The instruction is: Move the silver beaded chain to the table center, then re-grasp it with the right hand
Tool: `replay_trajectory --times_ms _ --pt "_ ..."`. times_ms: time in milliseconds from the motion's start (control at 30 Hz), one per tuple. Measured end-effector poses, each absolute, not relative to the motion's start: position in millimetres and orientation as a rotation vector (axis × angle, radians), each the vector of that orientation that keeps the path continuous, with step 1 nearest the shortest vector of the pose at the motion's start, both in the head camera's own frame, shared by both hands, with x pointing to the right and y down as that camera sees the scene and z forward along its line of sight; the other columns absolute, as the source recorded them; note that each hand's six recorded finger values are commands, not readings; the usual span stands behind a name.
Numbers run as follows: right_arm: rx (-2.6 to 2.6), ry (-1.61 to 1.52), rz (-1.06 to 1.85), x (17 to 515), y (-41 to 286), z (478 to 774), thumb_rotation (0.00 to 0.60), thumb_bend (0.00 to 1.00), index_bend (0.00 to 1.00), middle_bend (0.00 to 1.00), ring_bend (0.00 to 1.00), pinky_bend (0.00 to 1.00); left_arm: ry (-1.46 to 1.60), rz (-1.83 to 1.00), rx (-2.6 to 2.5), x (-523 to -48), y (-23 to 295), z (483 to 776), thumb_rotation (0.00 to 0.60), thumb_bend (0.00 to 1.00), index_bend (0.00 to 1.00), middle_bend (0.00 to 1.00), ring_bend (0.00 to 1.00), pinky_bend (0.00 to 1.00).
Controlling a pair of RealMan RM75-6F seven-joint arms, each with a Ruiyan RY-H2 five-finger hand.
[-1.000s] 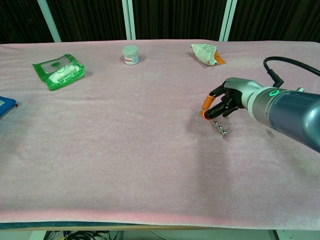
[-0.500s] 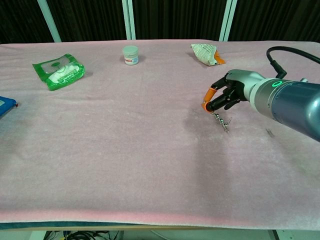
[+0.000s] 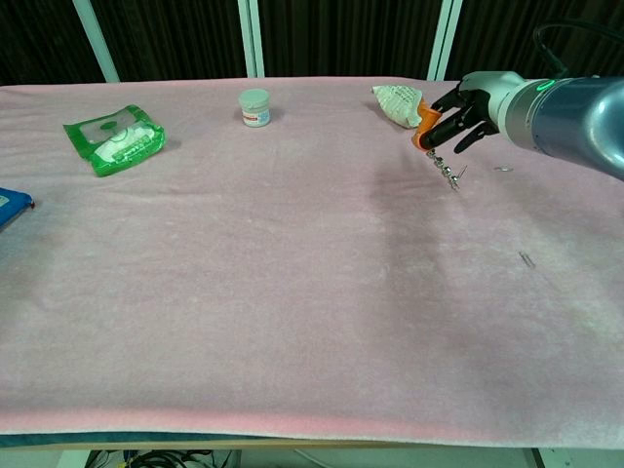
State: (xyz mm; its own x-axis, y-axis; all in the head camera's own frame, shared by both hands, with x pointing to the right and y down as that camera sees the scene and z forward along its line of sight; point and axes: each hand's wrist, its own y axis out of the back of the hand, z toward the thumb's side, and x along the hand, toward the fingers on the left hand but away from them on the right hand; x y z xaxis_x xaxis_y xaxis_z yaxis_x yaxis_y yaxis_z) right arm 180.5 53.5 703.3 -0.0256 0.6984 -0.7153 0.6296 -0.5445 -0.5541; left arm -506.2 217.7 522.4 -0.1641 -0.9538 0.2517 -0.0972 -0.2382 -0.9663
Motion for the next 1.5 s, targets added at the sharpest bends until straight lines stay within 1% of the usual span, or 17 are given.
replay_trajectory --times_ms 300,567,867,1500 --pt "-2.206 -1.310 1.612 199 23 724 0.600 0.36 0.63 0.01 0.05 0.21 1.263 -1.513 -1.315 -504 219 524 0.600 0.30 0.32 0.05 0.00 0.00" --pt "-2.186 -1.223 1.593 228 -3 738 0.600 0.37 0.64 0.01 0.05 0.21 1.252 -1.534 -1.276 -502 219 526 0.600 0.30 0.32 0.05 0.00 0.00" --pt "-2.169 -1.167 1.566 243 -12 746 0.600 0.37 0.67 0.03 0.05 0.20 1.252 -1.547 -1.243 -502 220 527 0.600 0.30 0.32 0.05 0.00 0.00" --pt "-2.116 -1.320 1.541 297 -13 760 0.600 0.39 0.67 0.03 0.04 0.20 1.235 -1.562 -1.205 -498 222 529 0.600 0.30 0.32 0.05 0.00 0.00"
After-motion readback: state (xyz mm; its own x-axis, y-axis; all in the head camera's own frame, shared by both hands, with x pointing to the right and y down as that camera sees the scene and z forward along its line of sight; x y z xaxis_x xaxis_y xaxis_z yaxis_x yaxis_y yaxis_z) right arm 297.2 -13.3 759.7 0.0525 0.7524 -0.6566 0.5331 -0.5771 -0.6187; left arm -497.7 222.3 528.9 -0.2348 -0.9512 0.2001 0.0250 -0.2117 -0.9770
